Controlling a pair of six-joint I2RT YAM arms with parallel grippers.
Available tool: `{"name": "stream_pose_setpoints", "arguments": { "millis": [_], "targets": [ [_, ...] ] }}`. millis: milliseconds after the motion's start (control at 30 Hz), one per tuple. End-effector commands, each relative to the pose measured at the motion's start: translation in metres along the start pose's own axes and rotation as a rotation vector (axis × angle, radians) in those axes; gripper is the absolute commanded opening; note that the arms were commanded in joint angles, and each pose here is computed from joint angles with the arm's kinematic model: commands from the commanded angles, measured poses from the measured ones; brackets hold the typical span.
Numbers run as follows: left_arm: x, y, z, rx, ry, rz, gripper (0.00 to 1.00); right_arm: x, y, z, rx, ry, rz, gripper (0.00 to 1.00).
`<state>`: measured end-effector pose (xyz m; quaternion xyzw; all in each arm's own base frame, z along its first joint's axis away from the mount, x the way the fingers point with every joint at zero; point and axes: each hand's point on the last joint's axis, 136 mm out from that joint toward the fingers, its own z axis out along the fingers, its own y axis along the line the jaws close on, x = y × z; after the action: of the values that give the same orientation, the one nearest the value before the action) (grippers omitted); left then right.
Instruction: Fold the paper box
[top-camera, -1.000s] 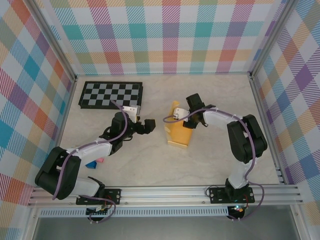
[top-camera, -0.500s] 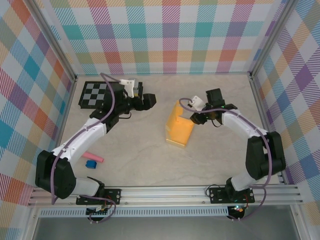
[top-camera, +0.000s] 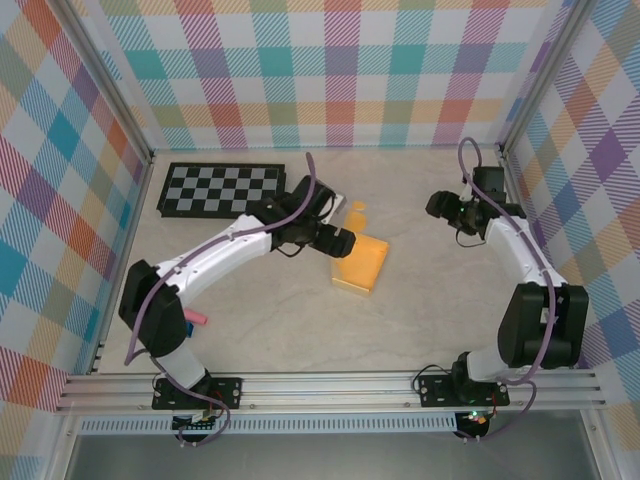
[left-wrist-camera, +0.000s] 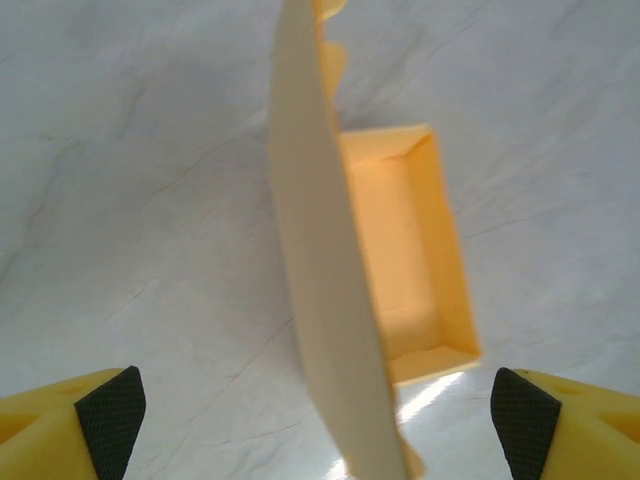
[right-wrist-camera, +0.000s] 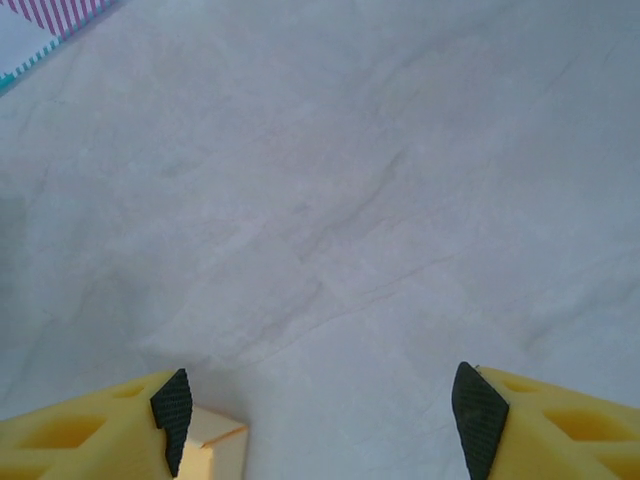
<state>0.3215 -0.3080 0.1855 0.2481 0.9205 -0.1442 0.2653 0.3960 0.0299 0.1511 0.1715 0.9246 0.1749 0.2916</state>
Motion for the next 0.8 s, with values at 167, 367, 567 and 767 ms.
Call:
{"name": "stream_pose_setpoints", "arguments": {
  "millis": [167,367,567,767],
  "targets": [
    [-0.017,0.014,-0.001,-0.224,0.028,0.028,0.77,0.045,0.032,0.041,-0.203,0.37,0.145,0.71],
    [-0.019,0.004,0.012,-0.246,0.078,0.089,0.61,0.063,0.044,0.055,-0.312,0.52,0.181,0.69],
    [-0.013,0.003,0.018,-0.269,0.103,0.109,0.57,0.077,0.044,0.062,-0.334,0.585,0.264,0.67],
    [-0.008,0.005,0.026,-0.316,0.131,0.136,0.47,0.089,0.046,0.062,-0.37,0.612,0.318,0.66]
  ]
}}
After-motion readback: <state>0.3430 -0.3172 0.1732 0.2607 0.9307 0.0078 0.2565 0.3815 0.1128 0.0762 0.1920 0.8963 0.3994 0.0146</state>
